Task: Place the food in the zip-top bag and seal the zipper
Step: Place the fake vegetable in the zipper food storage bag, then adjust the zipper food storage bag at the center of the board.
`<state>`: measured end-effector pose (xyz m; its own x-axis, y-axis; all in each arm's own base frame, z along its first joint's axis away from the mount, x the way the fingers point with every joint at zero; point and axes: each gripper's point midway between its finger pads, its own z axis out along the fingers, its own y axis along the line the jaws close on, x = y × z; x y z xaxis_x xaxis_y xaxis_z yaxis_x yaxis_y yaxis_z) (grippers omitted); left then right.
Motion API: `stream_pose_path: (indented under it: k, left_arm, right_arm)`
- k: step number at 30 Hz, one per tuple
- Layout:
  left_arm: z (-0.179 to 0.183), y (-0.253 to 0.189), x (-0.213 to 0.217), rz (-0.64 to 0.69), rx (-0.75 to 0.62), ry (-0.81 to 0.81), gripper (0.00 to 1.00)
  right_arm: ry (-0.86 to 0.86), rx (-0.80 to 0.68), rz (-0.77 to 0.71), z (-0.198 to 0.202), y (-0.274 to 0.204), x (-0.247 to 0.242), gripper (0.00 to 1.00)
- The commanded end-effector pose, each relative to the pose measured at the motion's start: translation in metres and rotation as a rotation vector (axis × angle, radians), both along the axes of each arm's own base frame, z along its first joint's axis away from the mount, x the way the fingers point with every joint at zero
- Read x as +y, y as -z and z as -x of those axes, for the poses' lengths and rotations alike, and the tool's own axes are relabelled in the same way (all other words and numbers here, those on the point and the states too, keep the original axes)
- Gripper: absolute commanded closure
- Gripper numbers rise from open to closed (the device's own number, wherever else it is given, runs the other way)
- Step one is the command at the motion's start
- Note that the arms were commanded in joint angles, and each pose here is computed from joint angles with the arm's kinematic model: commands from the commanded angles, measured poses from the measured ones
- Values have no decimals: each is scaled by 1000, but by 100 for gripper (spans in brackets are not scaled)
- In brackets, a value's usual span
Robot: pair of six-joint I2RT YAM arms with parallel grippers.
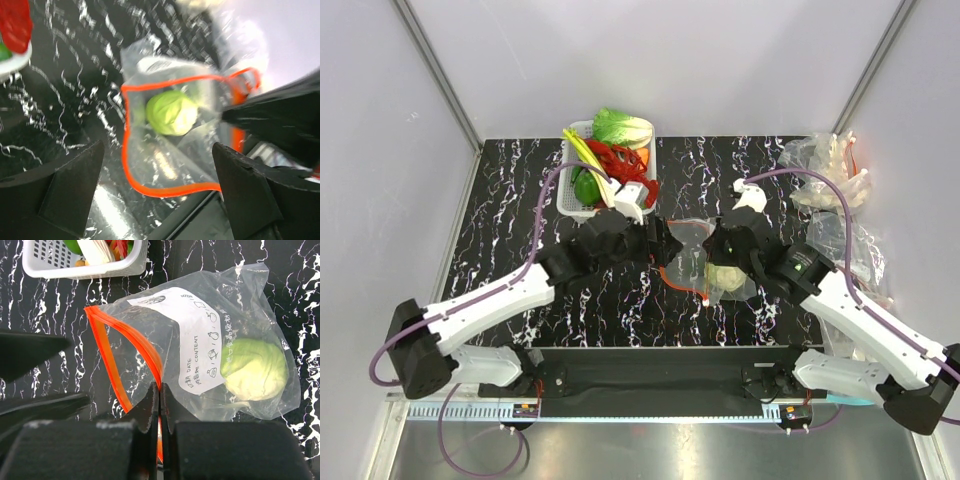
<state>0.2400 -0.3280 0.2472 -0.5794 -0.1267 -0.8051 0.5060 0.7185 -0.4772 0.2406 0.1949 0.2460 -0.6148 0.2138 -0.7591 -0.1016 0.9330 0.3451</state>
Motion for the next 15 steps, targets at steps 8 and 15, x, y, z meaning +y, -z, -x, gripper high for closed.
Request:
stream_pose_path:
  k: [8,15]
  left_arm:
    - [-6,74,-18,-89,115,14,40]
    - [8,52,-39,24,121,103,97]
  right_arm:
    - [79,-65,-38,-3,-21,-17,100]
    - [122,-68,56,-2,-14,-37,100]
